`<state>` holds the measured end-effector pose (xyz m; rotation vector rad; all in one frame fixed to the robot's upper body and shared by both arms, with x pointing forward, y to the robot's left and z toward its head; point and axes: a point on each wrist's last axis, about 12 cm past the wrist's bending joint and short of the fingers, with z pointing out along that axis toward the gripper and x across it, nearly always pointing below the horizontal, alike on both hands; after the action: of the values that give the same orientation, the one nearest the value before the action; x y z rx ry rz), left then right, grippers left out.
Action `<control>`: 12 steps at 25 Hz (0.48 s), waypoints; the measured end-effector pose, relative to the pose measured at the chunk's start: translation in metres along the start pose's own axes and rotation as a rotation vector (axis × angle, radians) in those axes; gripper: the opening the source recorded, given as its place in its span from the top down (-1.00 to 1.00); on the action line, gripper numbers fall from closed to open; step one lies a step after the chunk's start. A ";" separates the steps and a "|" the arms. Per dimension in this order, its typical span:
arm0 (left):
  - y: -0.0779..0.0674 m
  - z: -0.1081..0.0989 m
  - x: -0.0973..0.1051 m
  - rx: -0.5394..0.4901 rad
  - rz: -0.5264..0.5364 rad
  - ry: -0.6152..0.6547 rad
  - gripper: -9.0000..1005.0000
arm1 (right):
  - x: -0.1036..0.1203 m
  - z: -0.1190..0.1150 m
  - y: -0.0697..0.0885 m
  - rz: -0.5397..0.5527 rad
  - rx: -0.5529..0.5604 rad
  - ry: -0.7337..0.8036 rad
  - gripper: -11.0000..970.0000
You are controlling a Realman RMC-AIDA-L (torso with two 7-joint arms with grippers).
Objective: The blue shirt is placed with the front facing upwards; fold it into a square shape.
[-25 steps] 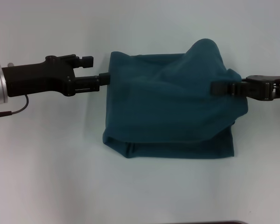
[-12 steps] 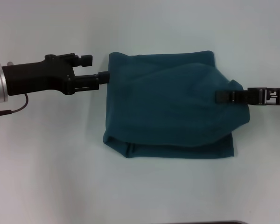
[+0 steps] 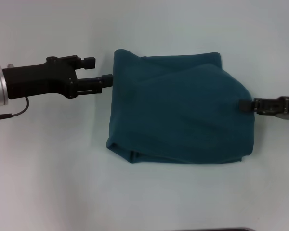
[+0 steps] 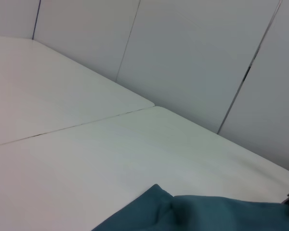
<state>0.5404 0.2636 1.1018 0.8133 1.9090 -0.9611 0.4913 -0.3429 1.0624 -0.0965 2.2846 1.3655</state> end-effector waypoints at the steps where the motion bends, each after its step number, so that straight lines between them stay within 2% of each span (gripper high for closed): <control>1: 0.000 0.000 0.000 0.000 0.001 0.000 -0.58 | 0.002 -0.004 -0.002 0.017 0.010 -0.010 0.25; 5: 0.000 0.000 -0.001 -0.002 0.005 0.000 -0.58 | 0.002 -0.018 -0.007 0.054 0.041 -0.066 -0.05; 10: 0.003 0.000 -0.003 -0.022 0.013 -0.003 -0.58 | -0.012 -0.018 -0.011 0.059 0.095 -0.104 -0.53; 12: 0.005 0.002 -0.005 -0.035 0.015 -0.005 -0.58 | -0.020 -0.012 -0.013 0.069 0.133 -0.090 -0.56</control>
<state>0.5471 0.2637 1.1039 0.8033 1.9077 -0.9171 0.5081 -0.3636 1.0650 0.0866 2.3141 1.2217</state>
